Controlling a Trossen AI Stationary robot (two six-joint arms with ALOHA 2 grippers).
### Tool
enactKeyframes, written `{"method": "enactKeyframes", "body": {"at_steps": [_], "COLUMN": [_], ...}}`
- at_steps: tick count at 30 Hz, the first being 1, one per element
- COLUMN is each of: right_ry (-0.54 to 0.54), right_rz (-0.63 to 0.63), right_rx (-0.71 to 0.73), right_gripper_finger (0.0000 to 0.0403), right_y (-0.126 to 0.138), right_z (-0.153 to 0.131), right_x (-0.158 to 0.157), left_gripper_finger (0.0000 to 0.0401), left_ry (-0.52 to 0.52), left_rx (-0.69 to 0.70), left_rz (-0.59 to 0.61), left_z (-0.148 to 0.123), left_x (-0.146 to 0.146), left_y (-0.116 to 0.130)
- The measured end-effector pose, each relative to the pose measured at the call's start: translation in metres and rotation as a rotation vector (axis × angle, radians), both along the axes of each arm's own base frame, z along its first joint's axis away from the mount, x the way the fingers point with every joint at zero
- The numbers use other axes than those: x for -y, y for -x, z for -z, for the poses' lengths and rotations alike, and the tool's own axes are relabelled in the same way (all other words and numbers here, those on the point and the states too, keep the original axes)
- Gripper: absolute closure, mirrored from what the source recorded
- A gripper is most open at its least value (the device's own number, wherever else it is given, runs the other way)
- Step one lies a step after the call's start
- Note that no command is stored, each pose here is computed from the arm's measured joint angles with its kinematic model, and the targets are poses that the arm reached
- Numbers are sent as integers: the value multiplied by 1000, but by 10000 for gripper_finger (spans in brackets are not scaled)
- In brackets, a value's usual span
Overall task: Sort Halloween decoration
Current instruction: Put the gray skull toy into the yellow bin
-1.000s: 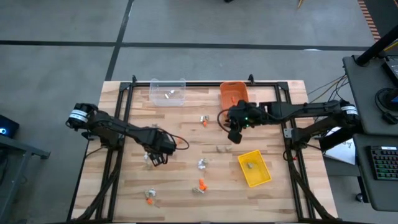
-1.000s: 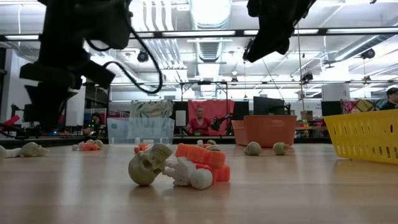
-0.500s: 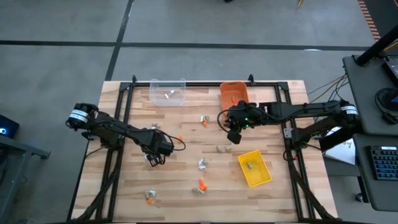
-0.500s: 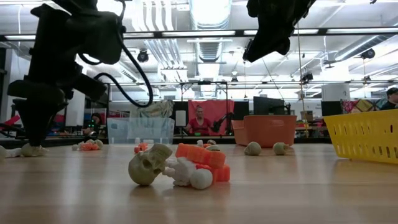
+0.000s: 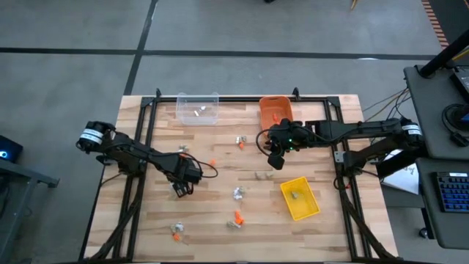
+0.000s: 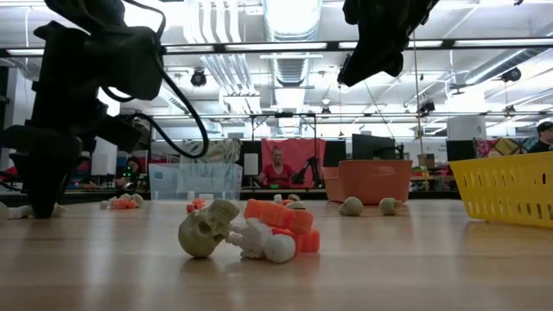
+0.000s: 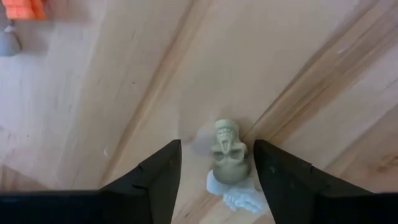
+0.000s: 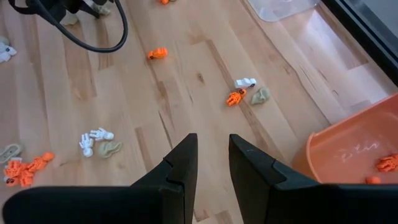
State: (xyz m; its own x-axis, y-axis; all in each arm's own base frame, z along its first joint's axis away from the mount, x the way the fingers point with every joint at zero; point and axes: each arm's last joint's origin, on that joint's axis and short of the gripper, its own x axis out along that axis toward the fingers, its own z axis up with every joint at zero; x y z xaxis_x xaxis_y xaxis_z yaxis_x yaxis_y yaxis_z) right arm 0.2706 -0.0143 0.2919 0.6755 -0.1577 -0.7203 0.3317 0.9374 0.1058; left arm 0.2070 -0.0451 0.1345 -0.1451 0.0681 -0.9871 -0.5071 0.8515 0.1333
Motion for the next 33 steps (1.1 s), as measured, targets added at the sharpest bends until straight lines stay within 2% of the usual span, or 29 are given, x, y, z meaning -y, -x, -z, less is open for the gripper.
{"method": "enactKeyframes", "body": {"at_steps": [7,13,19,26,29,33], "right_ry": [1,1,0,2,21,68], "right_rz": [-1,-5,-28,-103,-170,-280], "right_rx": [-1,-2,5,2,35,155], "right_gripper_finger": [323,323,323,323,323,323], "right_y": [0,0,4,4,3,-2], "right_z": [0,0,-3,0,4,16], "right_x": [0,-1,-8,-27,-40,-58], "left_gripper_finger": [292,363,382,380,379,379], "left_ry": [5,-58,-86,-88,-90,-128], "left_rx": [17,67,152,452,660,952], "left_rz": [51,95,156,262,332,444], "left_z": [-4,-13,-30,-60,-74,-94], "left_x": [1,1,3,8,11,16], "left_y": [-6,-16,-30,-54,-68,-88]}}
